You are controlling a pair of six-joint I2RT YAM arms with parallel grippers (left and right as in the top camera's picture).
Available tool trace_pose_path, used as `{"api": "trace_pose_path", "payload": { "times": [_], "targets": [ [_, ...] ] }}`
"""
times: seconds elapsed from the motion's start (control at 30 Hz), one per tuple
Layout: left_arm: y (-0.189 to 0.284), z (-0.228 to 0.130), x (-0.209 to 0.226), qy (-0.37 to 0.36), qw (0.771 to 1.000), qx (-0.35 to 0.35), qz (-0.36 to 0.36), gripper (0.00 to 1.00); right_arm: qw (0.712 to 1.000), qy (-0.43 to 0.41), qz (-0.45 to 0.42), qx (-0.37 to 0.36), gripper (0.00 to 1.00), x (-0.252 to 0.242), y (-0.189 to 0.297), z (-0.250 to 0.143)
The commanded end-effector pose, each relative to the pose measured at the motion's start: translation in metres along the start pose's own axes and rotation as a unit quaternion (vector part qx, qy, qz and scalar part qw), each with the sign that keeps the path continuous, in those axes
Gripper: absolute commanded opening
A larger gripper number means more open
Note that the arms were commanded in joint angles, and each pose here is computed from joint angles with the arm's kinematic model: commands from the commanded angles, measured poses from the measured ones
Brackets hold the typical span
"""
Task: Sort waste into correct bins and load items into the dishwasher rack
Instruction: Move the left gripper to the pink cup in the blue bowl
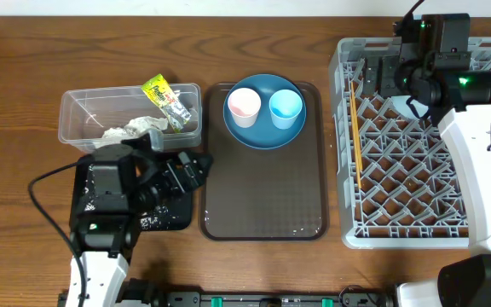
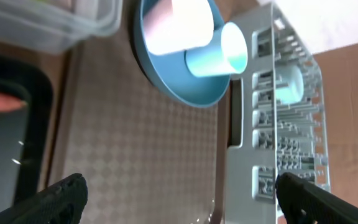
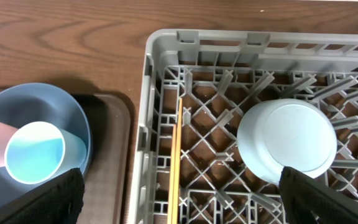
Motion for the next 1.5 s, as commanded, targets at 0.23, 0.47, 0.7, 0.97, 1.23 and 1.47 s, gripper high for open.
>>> {"api": "trace_pose_path", "payload": {
  "times": [0.23, 0.47, 0.7, 0.97, 1.23, 1.47],
  "targets": [
    [-0.018, -0.010, -0.005, 0.005, 0.999, 0.034, 0.023, 0.98, 1.000, 0.002, 0.004, 0.002, 0.99, 0.002, -0.001, 0.000],
    [-0.022, -0.007, -0.006, 0.025, 0.999, 0.036, 0.024, 0.97, 1.000, 0.002, 0.004, 0.002, 0.99, 0.002, -0.001, 0.000],
    [-0.015, 0.020, -0.026, 0.017, 0.996, 0.028, 0.084, 0.97, 1.000, 0.002, 0.004, 0.002, 0.99, 0.002, -0.001, 0.000],
    [-0.025, 0.049, -0.051, -0.019, 0.989, 0.045, 0.137, 0.94, 1.000, 0.003, 0.004, 0.002, 0.99, 0.002, -0.001, 0.000],
    [-0.075, 0.050, -0.045, -0.034, 0.984, 0.041, 0.171, 0.79, 1.000, 0.002, 0.004, 0.002, 0.99, 0.002, -0.001, 0.000],
    [-0.110, 0.055, -0.046, -0.036, 0.987, 0.033, 0.152, 0.77, 1.000, 0.002, 0.004, 0.002, 0.99, 0.002, -0.001, 0.000]
  ]
}}
Point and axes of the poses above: each gripper's point midway between its finger pads, its own y axis back along the fingers, its own x axis along the line the jaws close on, z = x × y, the point moved 8 cm from there along y, back along the fingers, and after that the axes turned 5 degrees about y, right-handed, at the moved point
